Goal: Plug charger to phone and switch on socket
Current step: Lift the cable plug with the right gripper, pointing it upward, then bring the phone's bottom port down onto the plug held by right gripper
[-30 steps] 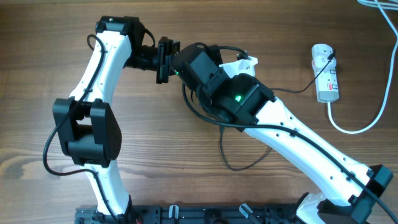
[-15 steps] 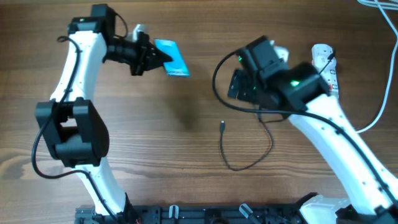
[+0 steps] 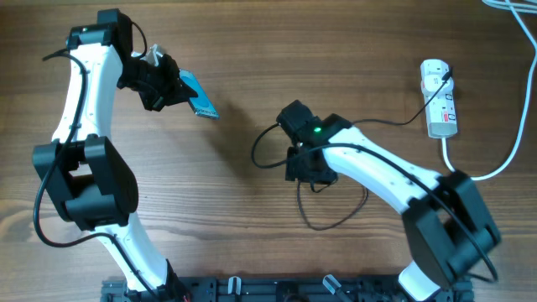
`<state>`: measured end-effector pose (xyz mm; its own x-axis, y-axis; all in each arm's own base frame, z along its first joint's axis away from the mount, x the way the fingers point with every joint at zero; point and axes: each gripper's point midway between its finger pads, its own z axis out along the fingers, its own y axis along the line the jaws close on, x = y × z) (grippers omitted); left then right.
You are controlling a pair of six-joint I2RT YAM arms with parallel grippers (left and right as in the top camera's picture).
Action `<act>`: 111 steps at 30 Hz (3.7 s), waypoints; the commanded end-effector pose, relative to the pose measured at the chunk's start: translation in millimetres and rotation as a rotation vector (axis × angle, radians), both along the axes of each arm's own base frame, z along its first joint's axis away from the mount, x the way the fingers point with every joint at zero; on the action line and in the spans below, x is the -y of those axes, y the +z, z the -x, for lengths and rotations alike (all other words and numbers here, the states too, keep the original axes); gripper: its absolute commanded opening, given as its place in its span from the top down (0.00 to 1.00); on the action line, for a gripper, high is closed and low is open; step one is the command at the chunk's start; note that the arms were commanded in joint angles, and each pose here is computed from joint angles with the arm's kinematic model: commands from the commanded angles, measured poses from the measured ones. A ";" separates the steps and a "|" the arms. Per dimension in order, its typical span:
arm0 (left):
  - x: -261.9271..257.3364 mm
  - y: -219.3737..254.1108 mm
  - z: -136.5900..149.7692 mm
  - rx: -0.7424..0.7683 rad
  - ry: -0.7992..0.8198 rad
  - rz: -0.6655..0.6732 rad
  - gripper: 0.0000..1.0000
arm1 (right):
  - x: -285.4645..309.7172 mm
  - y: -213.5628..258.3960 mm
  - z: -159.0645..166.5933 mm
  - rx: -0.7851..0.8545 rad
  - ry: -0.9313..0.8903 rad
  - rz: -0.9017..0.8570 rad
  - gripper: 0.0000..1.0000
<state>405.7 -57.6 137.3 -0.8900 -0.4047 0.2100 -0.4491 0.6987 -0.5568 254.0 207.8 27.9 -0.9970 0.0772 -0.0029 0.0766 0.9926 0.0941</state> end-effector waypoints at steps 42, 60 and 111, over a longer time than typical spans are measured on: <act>1.9 19.3 -0.1 0.061 -0.019 0.000 0.96 | -0.1 -41.8 -1.3 0.013 -0.029 0.121 0.85; 76.7 59.3 -4.8 0.282 -0.251 0.293 0.96 | -51.2 52.0 2.7 0.099 0.177 -0.232 0.96; 191.9 124.8 54.4 0.603 -0.695 0.472 0.96 | -49.2 189.1 -16.9 0.498 0.139 -0.452 0.96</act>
<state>357.6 -247.1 242.6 -0.9183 0.2479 -0.3087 0.3860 0.3873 -0.8372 264.5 254.6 206.8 -0.8952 0.0322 -0.4444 -0.2091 0.8504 0.4829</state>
